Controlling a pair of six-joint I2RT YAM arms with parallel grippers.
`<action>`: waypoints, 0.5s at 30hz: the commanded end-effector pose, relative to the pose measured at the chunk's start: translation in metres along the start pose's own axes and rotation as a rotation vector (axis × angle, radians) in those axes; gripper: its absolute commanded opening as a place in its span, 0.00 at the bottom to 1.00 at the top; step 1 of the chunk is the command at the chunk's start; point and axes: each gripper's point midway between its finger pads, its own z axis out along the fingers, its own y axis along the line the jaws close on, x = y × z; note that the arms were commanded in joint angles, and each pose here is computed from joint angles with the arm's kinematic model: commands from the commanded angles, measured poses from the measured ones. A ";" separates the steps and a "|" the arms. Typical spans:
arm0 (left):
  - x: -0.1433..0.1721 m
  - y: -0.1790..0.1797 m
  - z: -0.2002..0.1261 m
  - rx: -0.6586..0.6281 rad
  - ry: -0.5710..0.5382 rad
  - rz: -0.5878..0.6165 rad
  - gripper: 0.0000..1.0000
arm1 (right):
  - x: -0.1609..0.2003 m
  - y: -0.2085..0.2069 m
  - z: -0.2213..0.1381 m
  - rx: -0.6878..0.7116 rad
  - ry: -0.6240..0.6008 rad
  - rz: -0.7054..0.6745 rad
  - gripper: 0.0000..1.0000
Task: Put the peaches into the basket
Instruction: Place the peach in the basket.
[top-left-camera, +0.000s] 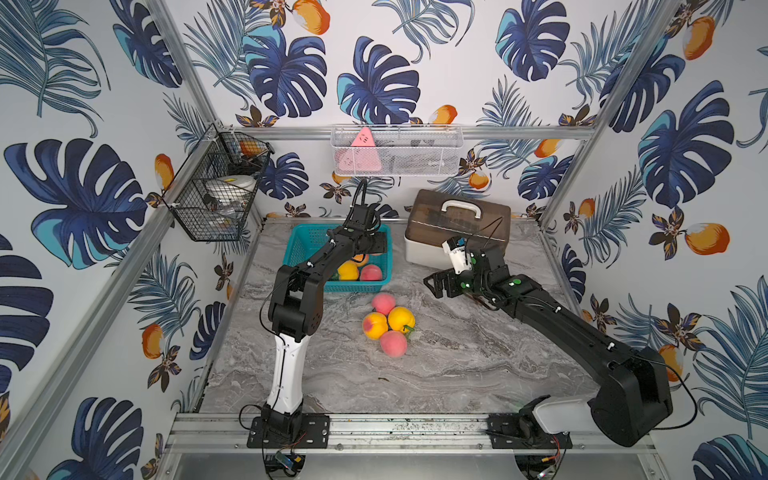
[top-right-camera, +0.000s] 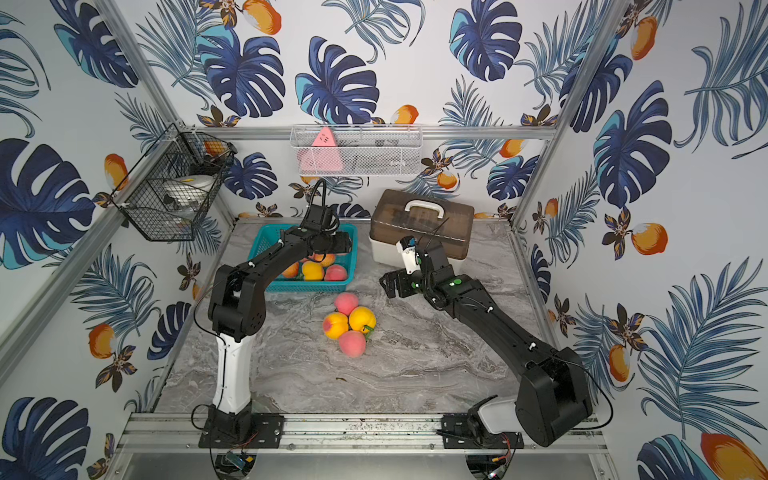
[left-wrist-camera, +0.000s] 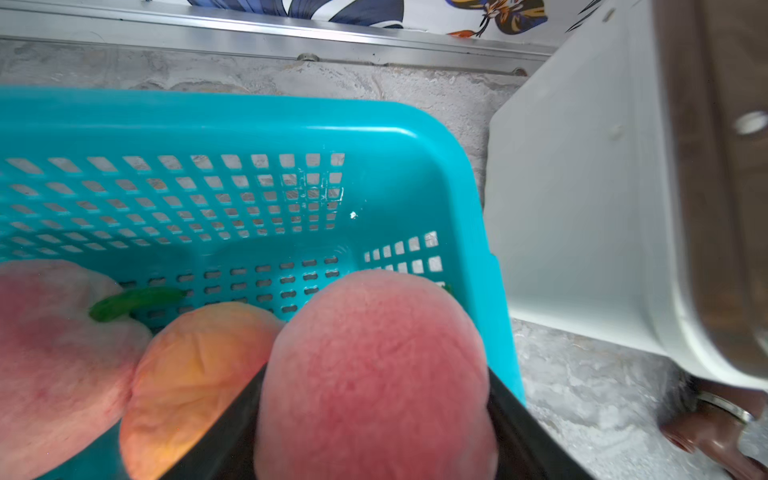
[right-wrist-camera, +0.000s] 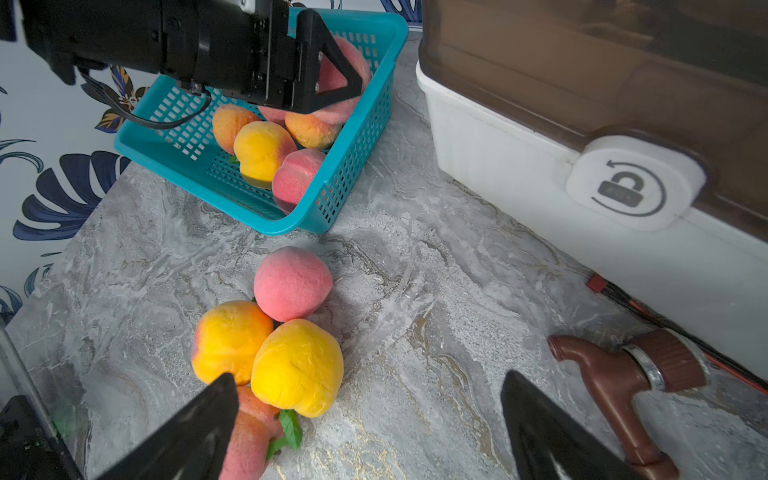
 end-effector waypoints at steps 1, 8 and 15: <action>-0.006 0.001 0.006 -0.001 -0.036 0.033 0.60 | -0.007 0.002 -0.002 -0.017 -0.030 0.008 1.00; -0.003 0.002 0.016 0.000 -0.028 0.038 0.61 | -0.005 -0.002 -0.001 -0.011 -0.031 0.016 1.00; 0.001 0.005 0.023 -0.012 -0.018 0.049 0.63 | -0.003 -0.004 0.000 -0.012 -0.029 0.026 1.00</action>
